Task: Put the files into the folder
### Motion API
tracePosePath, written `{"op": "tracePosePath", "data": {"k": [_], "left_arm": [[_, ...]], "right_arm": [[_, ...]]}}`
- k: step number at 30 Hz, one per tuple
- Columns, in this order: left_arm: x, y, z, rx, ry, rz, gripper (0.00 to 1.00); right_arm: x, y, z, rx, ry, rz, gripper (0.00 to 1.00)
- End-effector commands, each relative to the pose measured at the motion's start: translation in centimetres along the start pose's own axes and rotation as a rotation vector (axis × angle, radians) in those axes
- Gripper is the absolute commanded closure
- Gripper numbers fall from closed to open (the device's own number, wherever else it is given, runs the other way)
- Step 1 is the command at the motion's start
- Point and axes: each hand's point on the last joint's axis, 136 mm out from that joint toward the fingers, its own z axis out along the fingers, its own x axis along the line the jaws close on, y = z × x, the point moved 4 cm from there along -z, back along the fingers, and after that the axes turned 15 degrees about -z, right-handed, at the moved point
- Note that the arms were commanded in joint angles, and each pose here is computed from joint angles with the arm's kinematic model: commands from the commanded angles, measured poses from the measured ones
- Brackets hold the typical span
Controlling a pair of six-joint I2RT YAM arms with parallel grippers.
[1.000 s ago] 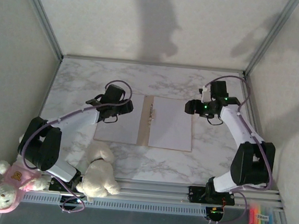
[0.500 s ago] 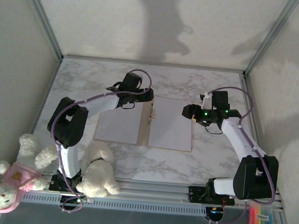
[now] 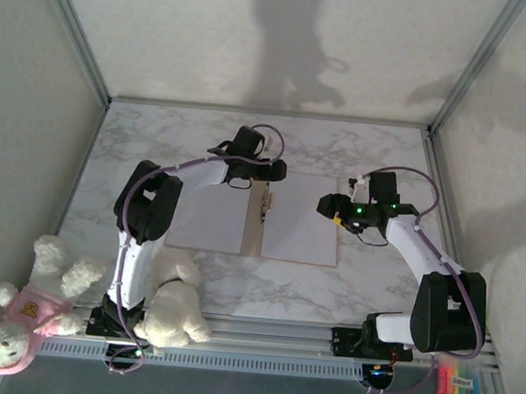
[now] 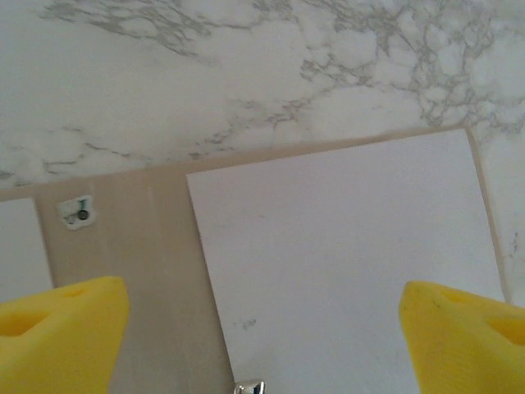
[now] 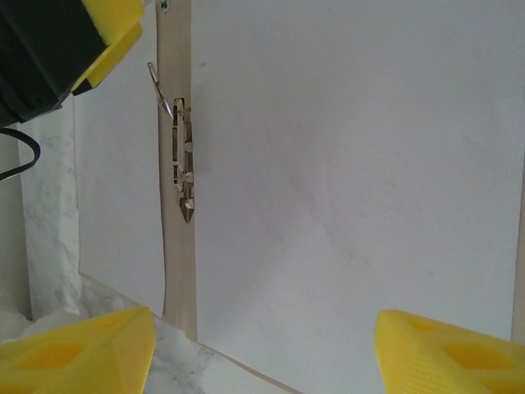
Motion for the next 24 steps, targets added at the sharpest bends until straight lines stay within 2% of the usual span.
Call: {"op": "tracePosePath", "data": {"k": [1,9,16,24], "left_arm": [[-1.9,-0.9,0.6,0.066,-0.081,0.044,0.15],[-3.6,-2.4,0.0,0.125,-0.143,0.083,0.16],[-4.0,-2.5,-1.0,0.121,-0.158,0.098,0.16],[-2.9,-1.6,-1.4,0.094,-0.096,0.1,0.16]], "right_arm": [[0.6,0.2,-0.5,-0.021,0.032,-0.012,0.28],[0.8,0.3,-0.5,-0.019,0.042,-0.021,0.28],[0.8,0.4,-0.5,-0.017,0.044,-0.026,0.27],[0.8,0.3,-0.4,-0.01,0.046,-0.026,0.27]]}}
